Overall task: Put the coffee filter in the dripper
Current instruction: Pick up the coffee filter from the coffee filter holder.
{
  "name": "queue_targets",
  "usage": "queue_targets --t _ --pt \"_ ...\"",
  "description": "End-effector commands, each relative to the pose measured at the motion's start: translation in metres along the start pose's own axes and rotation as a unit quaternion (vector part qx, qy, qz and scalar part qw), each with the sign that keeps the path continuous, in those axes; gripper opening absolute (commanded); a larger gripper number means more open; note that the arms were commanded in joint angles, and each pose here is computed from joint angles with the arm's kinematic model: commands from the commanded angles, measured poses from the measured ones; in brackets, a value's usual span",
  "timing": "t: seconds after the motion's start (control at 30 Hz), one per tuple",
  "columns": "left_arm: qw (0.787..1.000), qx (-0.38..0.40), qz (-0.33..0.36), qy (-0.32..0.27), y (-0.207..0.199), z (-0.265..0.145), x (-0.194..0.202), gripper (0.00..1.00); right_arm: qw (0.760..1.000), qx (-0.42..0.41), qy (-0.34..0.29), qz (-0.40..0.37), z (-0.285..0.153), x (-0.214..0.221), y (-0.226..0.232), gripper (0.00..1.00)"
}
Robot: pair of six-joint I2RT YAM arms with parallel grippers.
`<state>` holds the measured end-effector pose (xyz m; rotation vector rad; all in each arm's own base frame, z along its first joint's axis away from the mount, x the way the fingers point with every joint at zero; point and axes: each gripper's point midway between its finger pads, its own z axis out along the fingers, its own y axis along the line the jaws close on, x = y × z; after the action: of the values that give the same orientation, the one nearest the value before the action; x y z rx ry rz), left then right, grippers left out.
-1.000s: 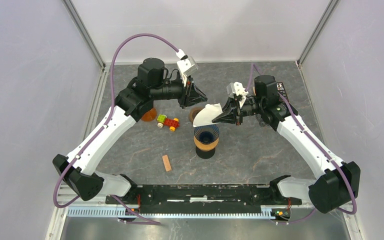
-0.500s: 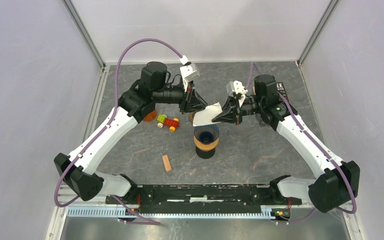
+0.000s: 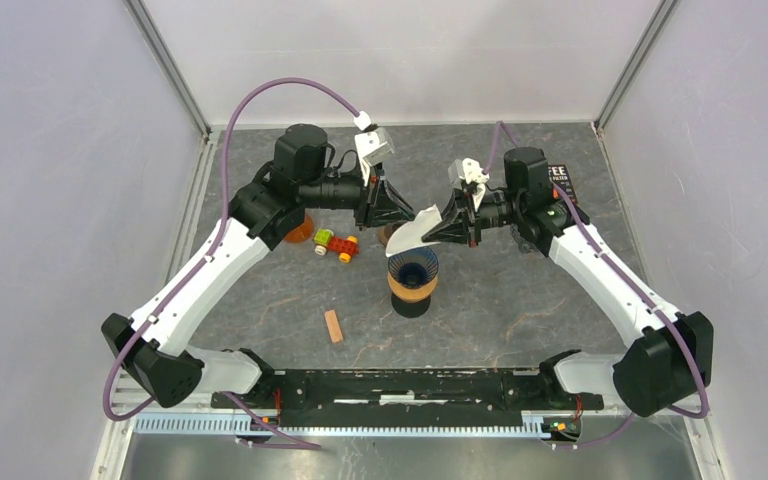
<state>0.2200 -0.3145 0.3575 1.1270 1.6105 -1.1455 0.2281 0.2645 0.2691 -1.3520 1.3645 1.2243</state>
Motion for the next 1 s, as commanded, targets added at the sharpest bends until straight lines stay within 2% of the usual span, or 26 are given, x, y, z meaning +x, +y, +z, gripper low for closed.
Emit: queue_targets --t 0.0,0.3,0.6,0.77,0.97 --pt "1.0 0.015 0.022 -0.009 -0.007 -0.003 -0.004 0.25 0.999 0.003 -0.012 -0.031 -0.002 -0.022 -0.003 0.0" --pt "0.999 -0.013 0.036 -0.002 0.008 0.0 0.0 0.25 0.999 0.001 -0.012 -0.033 -0.003 -0.02 0.0 0.0" --pt "0.999 -0.001 0.045 0.007 0.004 0.0 0.008 0.25 0.998 0.002 -0.013 -0.058 -0.004 -0.018 0.003 0.0" --pt "0.995 0.024 0.092 0.038 -0.009 -0.01 0.022 0.27 0.998 0.005 -0.008 -0.07 -0.005 -0.013 0.003 0.0" --pt "0.989 0.005 0.138 0.054 -0.012 -0.027 0.017 0.25 0.994 -0.027 -0.008 -0.107 -0.007 -0.006 0.02 0.0"
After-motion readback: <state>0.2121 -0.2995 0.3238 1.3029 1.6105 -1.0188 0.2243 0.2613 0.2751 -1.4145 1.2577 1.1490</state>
